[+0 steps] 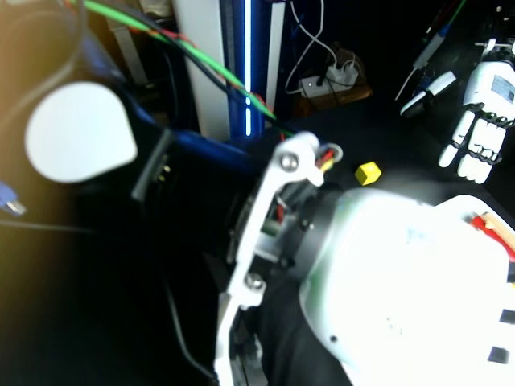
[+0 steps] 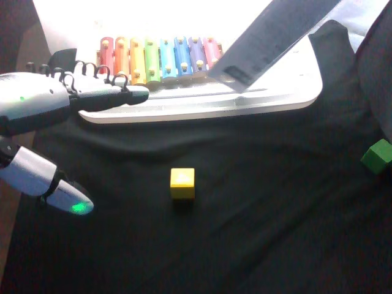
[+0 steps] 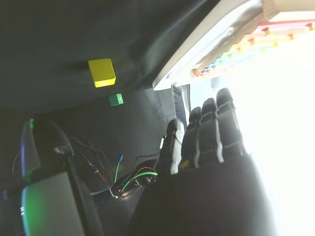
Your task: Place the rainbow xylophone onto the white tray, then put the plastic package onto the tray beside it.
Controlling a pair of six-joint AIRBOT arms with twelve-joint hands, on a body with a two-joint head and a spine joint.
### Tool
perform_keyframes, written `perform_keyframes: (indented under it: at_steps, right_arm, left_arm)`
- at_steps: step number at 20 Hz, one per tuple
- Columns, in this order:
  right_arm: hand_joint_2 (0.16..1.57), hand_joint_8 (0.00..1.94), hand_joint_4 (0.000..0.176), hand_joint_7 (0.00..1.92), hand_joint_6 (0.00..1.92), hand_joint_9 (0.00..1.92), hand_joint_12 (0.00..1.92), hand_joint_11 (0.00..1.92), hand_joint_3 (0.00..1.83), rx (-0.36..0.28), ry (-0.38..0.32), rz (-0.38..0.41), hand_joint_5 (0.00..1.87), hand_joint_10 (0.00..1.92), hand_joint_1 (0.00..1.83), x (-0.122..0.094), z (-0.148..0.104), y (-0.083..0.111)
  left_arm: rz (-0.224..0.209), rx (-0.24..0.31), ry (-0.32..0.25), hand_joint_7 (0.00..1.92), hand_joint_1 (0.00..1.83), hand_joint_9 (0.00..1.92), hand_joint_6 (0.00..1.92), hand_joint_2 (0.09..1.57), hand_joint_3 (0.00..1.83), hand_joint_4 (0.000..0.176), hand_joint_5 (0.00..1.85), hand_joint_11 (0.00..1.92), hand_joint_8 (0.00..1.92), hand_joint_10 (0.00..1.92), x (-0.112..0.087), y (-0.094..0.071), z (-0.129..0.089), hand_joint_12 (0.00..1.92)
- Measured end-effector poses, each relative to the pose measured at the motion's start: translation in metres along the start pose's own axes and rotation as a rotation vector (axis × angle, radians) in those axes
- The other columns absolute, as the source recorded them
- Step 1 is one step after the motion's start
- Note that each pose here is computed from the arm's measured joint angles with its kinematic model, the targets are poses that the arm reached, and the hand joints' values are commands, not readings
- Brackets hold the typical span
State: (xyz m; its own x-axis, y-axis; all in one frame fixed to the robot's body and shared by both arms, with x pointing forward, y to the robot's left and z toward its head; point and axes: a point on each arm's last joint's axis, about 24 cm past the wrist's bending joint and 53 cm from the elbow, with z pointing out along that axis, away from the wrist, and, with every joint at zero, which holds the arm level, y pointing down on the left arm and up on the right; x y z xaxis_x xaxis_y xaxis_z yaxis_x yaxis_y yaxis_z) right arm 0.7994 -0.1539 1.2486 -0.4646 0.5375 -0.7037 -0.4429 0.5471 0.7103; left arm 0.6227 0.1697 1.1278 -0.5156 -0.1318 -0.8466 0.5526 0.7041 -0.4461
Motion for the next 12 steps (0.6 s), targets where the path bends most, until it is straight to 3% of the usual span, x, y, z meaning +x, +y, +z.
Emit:
perform_keyframes:
  at_steps: [1, 2, 3, 4, 5, 6, 7, 9, 11, 12]
  right_arm:
    - [1.06, 0.21, 0.000, 1.43, 0.76, 1.32, 1.44, 1.22, 0.00, 0.012, 0.012, 0.003, 1.11, 0.98, 1.19, 0.007, 0.002, -0.006]
    - [1.08, 0.20, 0.000, 1.45, 0.83, 1.36, 1.37, 1.22, 0.00, 0.015, 0.017, 0.005, 1.06, 0.87, 1.18, 0.011, 0.004, -0.008]
    - [1.08, 0.15, 0.000, 1.44, 0.84, 1.41, 1.32, 1.24, 0.00, 0.020, 0.017, 0.019, 1.05, 0.73, 1.18, 0.014, 0.005, -0.011]
    - [1.10, 0.10, 0.000, 1.45, 0.90, 1.46, 1.25, 1.26, 0.00, 0.024, 0.015, 0.031, 1.02, 0.58, 1.17, 0.015, 0.007, -0.015]
    - [1.05, 0.65, 0.000, 1.19, 0.81, 1.34, 1.46, 1.18, 0.04, 0.028, 0.010, 0.041, 1.06, 0.82, 1.26, 0.015, 0.007, -0.017]
    - [1.07, 0.85, 0.000, 1.17, 0.75, 1.42, 1.33, 1.27, 0.01, 0.036, 0.012, 0.048, 0.99, 0.61, 1.28, 0.017, 0.008, -0.021]
    - [1.08, 0.91, 0.000, 1.16, 0.75, 1.49, 1.24, 1.30, 0.00, 0.039, 0.010, 0.052, 0.97, 0.44, 1.28, 0.018, 0.010, -0.022]
    - [1.10, 1.04, 0.000, 1.10, 0.66, 1.49, 1.18, 1.23, 0.00, 0.055, 0.007, 0.068, 1.00, 0.32, 1.28, 0.022, 0.015, -0.029]
    - [1.10, 1.06, 0.000, 1.09, 0.66, 1.50, 1.17, 1.23, 0.00, 0.070, 0.011, 0.072, 0.99, 0.31, 1.28, 0.028, 0.019, -0.034]
    - [1.10, 0.68, 0.000, 1.18, 0.85, 1.51, 1.20, 1.26, 0.00, 0.082, 0.016, 0.071, 1.01, 0.38, 1.20, 0.033, 0.020, -0.038]
  left_arm:
    - [-0.002, 0.001, 0.000, 0.00, 0.80, 0.00, 0.00, 0.76, 0.00, 0.146, 0.00, 0.02, 0.00, 0.00, 0.000, 0.000, 0.000, 0.01]
    - [-0.010, -0.001, 0.001, 0.00, 0.82, 0.01, 0.00, 0.76, 0.00, 0.125, 0.00, 0.05, 0.00, 0.00, 0.002, 0.001, -0.001, 0.02]
    - [-0.017, -0.002, -0.001, 0.00, 0.82, 0.01, 0.00, 0.76, 0.00, 0.121, 0.00, 0.06, 0.00, 0.00, 0.002, 0.001, -0.001, 0.02]
    - [-0.017, -0.002, 0.001, 0.00, 0.81, 0.01, 0.00, 0.77, 0.00, 0.133, 0.00, 0.03, 0.00, 0.00, 0.003, 0.002, -0.002, 0.01]
    - [-0.020, -0.005, 0.001, 0.00, 0.79, 0.00, 0.00, 0.77, 0.00, 0.146, 0.00, 0.01, 0.00, 0.00, 0.004, 0.003, -0.002, 0.00]
    - [-0.022, -0.007, 0.001, 0.00, 0.79, 0.00, 0.00, 0.78, 0.01, 0.139, 0.00, 0.00, 0.00, 0.00, 0.004, 0.004, -0.002, 0.00]
    - [-0.025, -0.008, 0.001, 0.00, 0.79, 0.00, 0.00, 0.78, 0.00, 0.119, 0.00, 0.01, 0.00, 0.00, 0.005, 0.004, -0.002, 0.00]
    - [-0.028, -0.001, -0.004, 0.00, 0.80, 0.00, 0.00, 0.78, 0.00, 0.111, 0.00, 0.00, 0.00, 0.00, 0.003, 0.002, -0.002, 0.00]
    - [-0.029, 0.000, -0.006, 0.00, 0.77, 0.00, 0.00, 0.78, 0.00, 0.107, 0.00, 0.02, 0.00, 0.00, 0.003, 0.002, -0.002, 0.01]
    - [-0.030, -0.001, -0.006, 0.00, 0.74, 0.00, 0.00, 0.77, 0.00, 0.125, 0.00, 0.01, 0.00, 0.00, 0.003, 0.002, -0.002, 0.00]
